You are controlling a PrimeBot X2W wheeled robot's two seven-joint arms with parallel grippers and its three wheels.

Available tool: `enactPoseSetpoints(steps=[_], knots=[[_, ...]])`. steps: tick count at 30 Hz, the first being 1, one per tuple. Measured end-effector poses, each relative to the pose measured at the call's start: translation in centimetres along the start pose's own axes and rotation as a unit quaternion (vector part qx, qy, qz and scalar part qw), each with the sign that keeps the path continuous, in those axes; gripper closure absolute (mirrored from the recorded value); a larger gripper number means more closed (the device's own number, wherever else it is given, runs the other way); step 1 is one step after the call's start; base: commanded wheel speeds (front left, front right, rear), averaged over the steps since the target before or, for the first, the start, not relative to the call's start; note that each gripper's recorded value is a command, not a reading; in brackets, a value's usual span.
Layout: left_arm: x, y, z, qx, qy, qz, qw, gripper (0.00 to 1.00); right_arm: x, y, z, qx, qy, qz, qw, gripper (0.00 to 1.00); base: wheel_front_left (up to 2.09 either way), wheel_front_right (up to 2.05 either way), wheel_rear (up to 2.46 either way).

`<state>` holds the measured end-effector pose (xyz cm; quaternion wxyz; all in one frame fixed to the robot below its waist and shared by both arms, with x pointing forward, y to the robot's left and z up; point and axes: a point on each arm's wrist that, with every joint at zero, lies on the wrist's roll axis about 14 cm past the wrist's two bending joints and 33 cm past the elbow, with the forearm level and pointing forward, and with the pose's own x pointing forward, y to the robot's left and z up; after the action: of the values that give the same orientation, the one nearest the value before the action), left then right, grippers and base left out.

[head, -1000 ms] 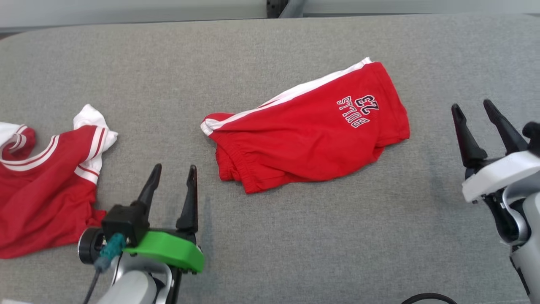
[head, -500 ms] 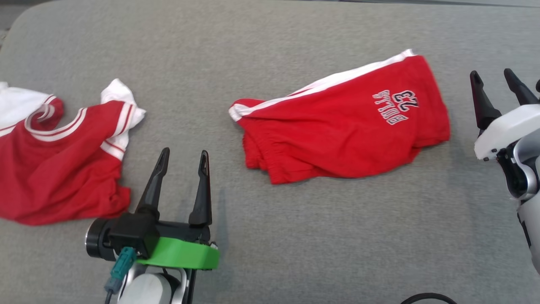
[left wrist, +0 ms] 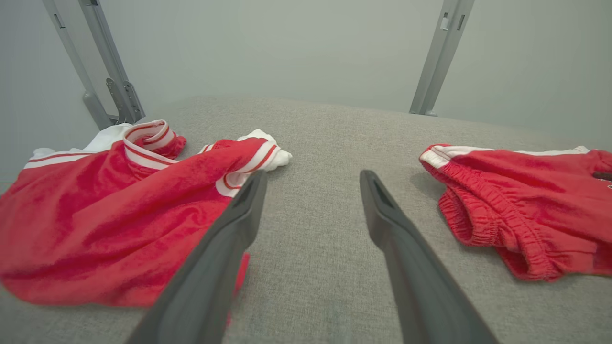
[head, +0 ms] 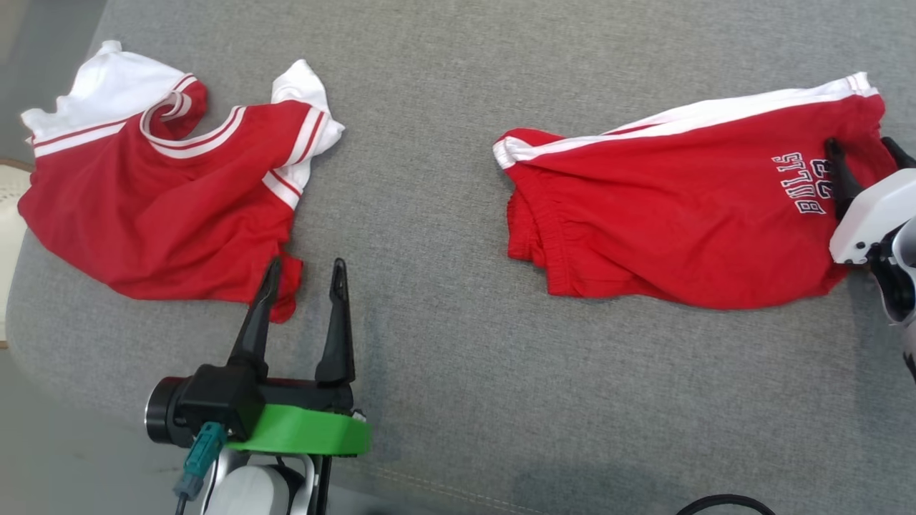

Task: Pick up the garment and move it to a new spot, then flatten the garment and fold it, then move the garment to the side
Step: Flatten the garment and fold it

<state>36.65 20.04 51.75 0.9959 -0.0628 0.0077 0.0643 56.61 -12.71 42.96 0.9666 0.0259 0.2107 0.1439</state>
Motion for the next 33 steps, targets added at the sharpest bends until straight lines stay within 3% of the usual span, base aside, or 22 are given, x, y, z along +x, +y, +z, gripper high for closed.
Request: enactPoseSetpoints(steps=[4,5,6,11,20,26,33], knots=[[-0.5,1.3,-0.4,0.004,0.007,0.019,1.0,0.0,0.8,0.3,-1.0,0.003,0.019,0.003,1.0,0.0,0.0,0.0,0.0],[-0.5,1.3,-0.6,0.004,0.009,0.02,1.0,0.0,0.8,0.5,-1.1,0.01,0.025,0.005,1.0,0.56,0.0,0.0,0.0],[-0.5,1.3,-0.6,0.003,0.009,0.019,1.0,0.0,0.8,0.7,-1.2,0.02,0.03,0.007,0.999,1.0,0.0,0.0,0.0],[-0.2,0.7,-0.9,0.001,0.01,0.003,1.0,0.0,-0.3,2.1,-1.3,0.062,0.046,0.031,0.997,1.0,0.0,0.0,0.0],[-0.5,-1.6,-2.4,-0.021,0.028,-0.039,0.999,0.0,-5.5,-0.9,-1.6,0.157,0.038,0.007,0.987,1.0,0.0,0.0,0.0],[-0.8,-4.5,-3.2,-0.028,0.041,-0.093,0.994,0.0,-11.4,-7.5,-2.4,0.216,0.028,-0.074,0.973,1.0,0.0,0.0,0.0],[-0.6,-8.1,-3.4,-0.033,0.042,-0.152,0.987,0.0,-20.4,-19.1,-2.5,0.247,-0.033,-0.244,0.937,1.0,0.0,0.0,0.0]])
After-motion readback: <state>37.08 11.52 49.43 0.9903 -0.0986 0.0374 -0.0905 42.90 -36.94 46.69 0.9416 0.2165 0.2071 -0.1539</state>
